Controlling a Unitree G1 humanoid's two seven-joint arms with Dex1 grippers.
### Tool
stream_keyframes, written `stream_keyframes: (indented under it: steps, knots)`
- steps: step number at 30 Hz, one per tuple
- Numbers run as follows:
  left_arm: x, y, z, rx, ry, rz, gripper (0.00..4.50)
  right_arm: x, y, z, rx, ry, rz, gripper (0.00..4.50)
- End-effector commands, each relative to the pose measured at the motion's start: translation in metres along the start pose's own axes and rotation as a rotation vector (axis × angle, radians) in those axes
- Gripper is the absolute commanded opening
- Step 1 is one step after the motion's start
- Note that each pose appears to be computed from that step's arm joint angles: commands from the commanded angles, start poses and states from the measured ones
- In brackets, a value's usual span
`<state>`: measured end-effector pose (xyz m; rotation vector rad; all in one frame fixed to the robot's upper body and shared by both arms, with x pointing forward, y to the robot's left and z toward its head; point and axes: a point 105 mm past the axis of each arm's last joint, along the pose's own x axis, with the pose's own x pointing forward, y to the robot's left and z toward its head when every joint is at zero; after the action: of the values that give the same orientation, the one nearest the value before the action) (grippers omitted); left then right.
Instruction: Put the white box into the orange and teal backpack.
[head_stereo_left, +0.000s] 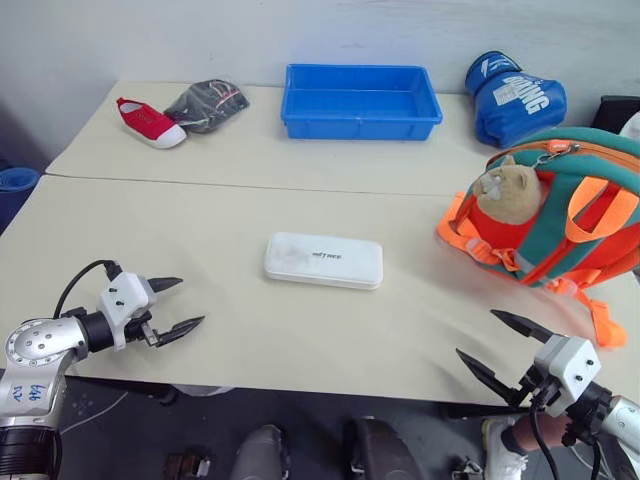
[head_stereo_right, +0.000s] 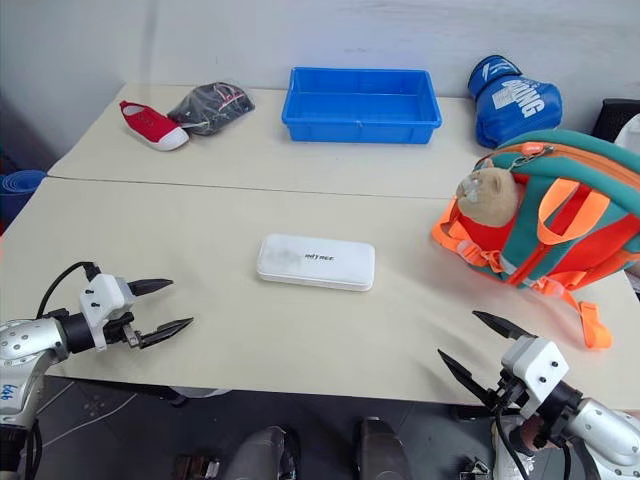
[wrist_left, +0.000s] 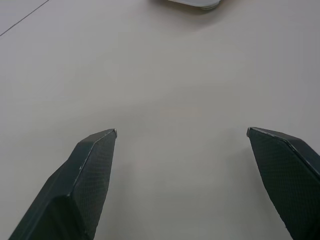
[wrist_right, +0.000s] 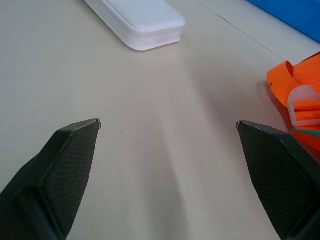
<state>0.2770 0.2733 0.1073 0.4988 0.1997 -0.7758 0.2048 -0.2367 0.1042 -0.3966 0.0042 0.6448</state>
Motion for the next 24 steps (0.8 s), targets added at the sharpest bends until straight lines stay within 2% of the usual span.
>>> stream_keyframes:
  steps: [1,5,8,11,14,17,19,20,21,24]
  knots:
    - [-0.006,0.006,0.006,0.017,-0.007,0.012,4.36,-0.001,-0.005,0.008,0.005,-0.031,-0.023,4.49]
    - [-0.001,0.003,0.022,-0.032,-0.063,-0.019,4.36,0.009,-0.005,0.017,0.022,-0.065,-0.028,4.49]
    - [0.009,0.002,0.045,-0.061,-0.136,-0.011,3.81,0.028,-0.006,0.037,0.027,-0.115,-0.002,3.86]
    - [0.035,0.012,0.06,-0.029,-0.121,0.059,2.93,0.053,-0.009,0.041,0.032,-0.07,0.018,2.86]
    - [0.062,0.024,0.068,-0.08,-0.095,0.147,2.0,0.076,-0.015,0.036,-0.016,-0.013,0.037,1.79]
    - [0.081,0.024,0.07,-0.121,-0.08,0.157,1.14,0.097,-0.022,0.029,-0.041,0.025,0.029,0.83]
    - [0.098,0.022,0.073,-0.124,-0.079,0.143,0.53,0.114,-0.032,0.029,-0.036,0.028,-0.034,0.13]
    - [0.105,0.018,0.073,-0.138,-0.067,0.105,0.18,0.122,-0.033,0.028,-0.04,0.034,-0.043,0.0]
    - [0.111,0.016,0.073,-0.134,-0.05,0.08,0.02,0.129,-0.031,0.027,-0.054,0.044,-0.031,0.0]
    - [0.12,0.021,0.069,-0.131,0.003,0.086,0.02,0.148,-0.025,0.024,-0.065,0.067,0.014,0.0]
